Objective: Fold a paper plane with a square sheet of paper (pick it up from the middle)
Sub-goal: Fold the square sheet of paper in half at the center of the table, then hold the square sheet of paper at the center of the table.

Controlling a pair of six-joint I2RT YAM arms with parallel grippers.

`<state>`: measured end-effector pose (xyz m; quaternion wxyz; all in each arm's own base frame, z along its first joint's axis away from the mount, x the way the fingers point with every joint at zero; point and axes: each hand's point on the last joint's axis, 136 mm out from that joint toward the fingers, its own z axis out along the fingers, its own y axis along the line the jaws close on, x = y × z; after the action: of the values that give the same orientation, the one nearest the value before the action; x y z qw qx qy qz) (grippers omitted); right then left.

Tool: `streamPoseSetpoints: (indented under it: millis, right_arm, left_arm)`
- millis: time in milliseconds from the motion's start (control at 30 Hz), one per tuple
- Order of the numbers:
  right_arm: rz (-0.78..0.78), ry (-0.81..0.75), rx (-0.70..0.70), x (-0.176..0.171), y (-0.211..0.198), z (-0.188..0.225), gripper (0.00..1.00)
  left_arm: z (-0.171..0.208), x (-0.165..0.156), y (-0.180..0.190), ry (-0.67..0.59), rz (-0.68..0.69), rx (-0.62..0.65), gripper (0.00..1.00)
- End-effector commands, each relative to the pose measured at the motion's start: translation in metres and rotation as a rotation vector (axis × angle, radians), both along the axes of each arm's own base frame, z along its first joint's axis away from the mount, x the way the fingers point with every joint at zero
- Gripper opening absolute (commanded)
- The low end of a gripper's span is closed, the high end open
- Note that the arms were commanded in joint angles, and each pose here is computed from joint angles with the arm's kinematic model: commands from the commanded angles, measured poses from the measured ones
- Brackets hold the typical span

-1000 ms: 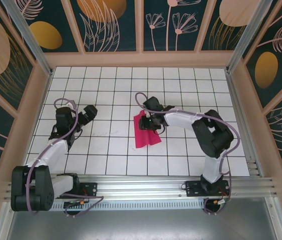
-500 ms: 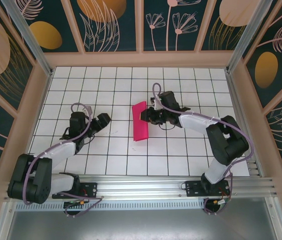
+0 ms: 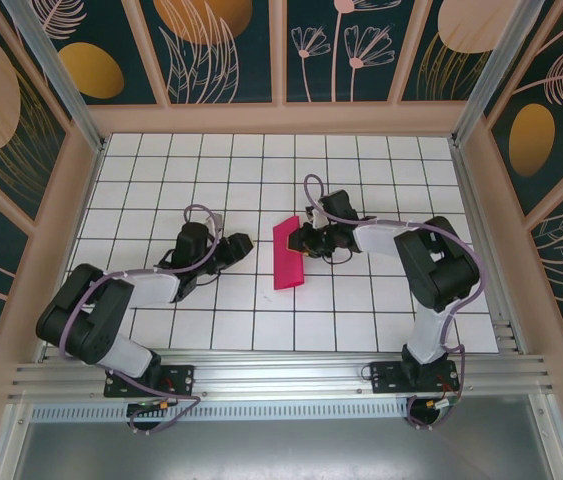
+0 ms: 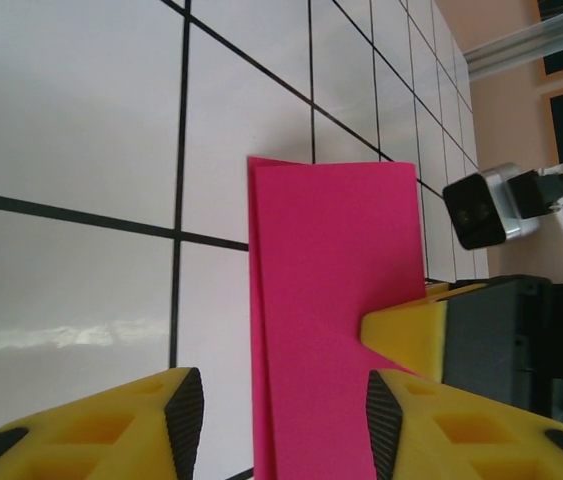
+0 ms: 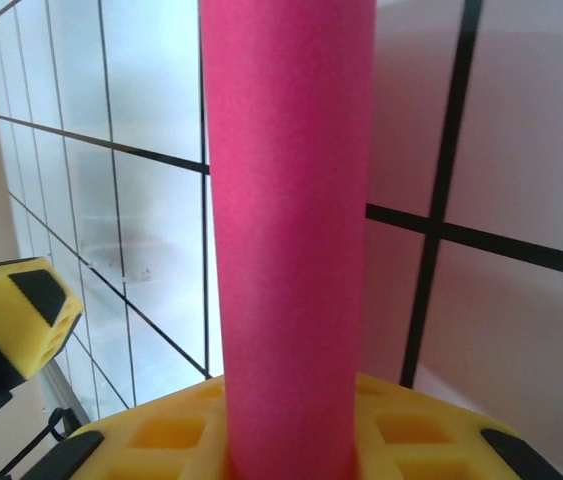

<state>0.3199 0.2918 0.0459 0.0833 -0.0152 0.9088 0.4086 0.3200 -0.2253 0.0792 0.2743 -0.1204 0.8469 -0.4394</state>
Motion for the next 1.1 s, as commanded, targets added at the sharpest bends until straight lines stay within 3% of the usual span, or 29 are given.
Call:
streamPoseSetpoints:
  millis: [0, 467, 800, 1067]
  right_arm:
    - [0.004, 0.017, -0.05, -0.004, -0.007, -0.016, 0.26]
    - [-0.058, 0.056, -0.094, 0.002, -0.019, -0.032, 0.27]
    - [-0.058, 0.072, -0.097, 0.0, -0.02, -0.037, 0.27]
    - [-0.056, 0.075, -0.094, 0.0, -0.019, -0.034, 0.27]
  left_arm:
    - [0.016, 0.01, -0.019, -0.045, -0.021, -0.048, 0.47]
    - [0.004, 0.01, -0.056, -0.01, -0.107, -0.051, 0.34]
    - [-0.024, 0.01, -0.081, 0.08, -0.15, -0.026, 0.09]
    - [-0.048, 0.009, -0.084, 0.151, -0.164, 0.033, 0.01]
